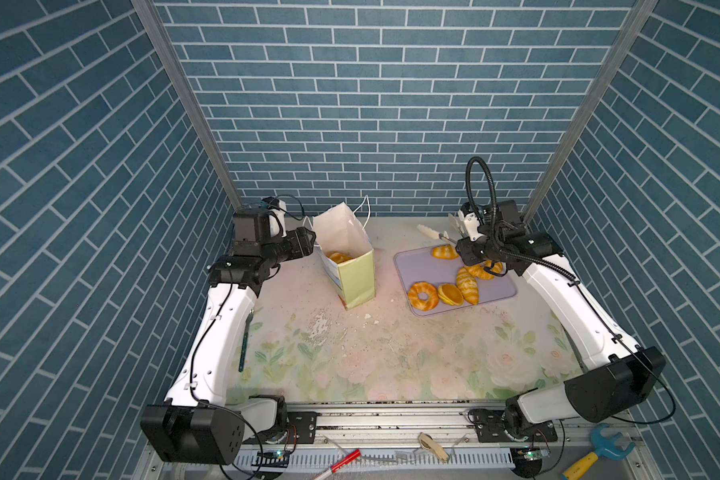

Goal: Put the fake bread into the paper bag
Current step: 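Move the open tongs back over the tray with the right gripper, then lower the tongs onto the orange bun half and pinch it, then lift the orange bun half with the tongs and carry it over the bag, then open the tongs with the right gripper to drop the bun half into the bag, then move the open tongs back over the tray with the right gripper, then lower the tongs around the striped croissant and pinch it, then lift the striped croissant with the tongs and carry it over the bag, then open the tongs with the right gripper to drop the croissant into the bag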

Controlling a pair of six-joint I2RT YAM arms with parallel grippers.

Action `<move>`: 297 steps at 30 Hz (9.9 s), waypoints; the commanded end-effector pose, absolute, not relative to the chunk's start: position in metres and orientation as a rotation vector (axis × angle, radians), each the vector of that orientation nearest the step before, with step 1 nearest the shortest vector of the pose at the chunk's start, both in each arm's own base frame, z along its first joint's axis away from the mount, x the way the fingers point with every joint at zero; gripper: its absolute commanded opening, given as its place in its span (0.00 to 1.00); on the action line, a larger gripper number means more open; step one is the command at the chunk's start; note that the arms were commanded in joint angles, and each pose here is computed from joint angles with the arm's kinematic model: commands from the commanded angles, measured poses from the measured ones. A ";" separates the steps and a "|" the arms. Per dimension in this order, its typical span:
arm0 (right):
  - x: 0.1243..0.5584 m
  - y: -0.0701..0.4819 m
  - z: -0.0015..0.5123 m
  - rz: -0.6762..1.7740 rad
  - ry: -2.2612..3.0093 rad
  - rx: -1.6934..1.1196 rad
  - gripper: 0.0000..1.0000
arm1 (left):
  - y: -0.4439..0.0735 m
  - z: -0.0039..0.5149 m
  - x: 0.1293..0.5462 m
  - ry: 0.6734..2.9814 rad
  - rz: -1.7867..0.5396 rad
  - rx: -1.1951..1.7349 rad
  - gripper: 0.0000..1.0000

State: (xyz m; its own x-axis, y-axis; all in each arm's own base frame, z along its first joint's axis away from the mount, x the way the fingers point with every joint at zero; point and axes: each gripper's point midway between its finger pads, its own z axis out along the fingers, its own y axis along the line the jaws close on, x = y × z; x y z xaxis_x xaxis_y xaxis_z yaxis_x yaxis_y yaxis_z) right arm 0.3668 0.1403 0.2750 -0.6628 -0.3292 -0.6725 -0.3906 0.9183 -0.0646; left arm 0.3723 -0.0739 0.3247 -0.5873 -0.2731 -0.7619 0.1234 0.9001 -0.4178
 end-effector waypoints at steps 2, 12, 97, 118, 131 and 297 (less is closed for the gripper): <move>0.355 0.132 0.256 0.131 2.465 -0.460 0.46 | -0.077 0.327 0.375 2.136 -0.539 -0.076 0.71; 0.335 0.129 0.220 0.136 2.651 -0.515 0.46 | -0.078 0.325 0.379 2.137 -0.546 -0.085 0.71; 0.296 0.325 0.462 0.656 1.526 -1.195 0.18 | -0.081 0.328 0.391 2.116 -0.555 -0.136 0.67; 0.310 0.352 0.369 0.553 1.802 -1.302 0.35 | -0.081 0.322 0.390 2.130 -0.551 -0.135 0.28; 0.313 0.339 0.410 0.485 1.702 -1.161 0.44 | -0.084 0.323 0.391 2.131 -0.572 -0.130 0.19; 0.316 0.356 0.353 0.543 1.868 -1.130 0.44 | -0.089 0.309 0.383 2.148 -0.589 -0.128 0.15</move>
State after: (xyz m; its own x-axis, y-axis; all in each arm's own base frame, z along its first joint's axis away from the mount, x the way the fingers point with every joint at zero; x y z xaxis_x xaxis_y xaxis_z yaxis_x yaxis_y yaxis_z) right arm 0.3161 0.3530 0.3044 -0.3186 -0.5588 -0.7656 -0.8641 0.5033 -0.0078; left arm 0.3858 -0.0876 0.3095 -0.6106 -0.3029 -0.7318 0.1159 0.8799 -0.4609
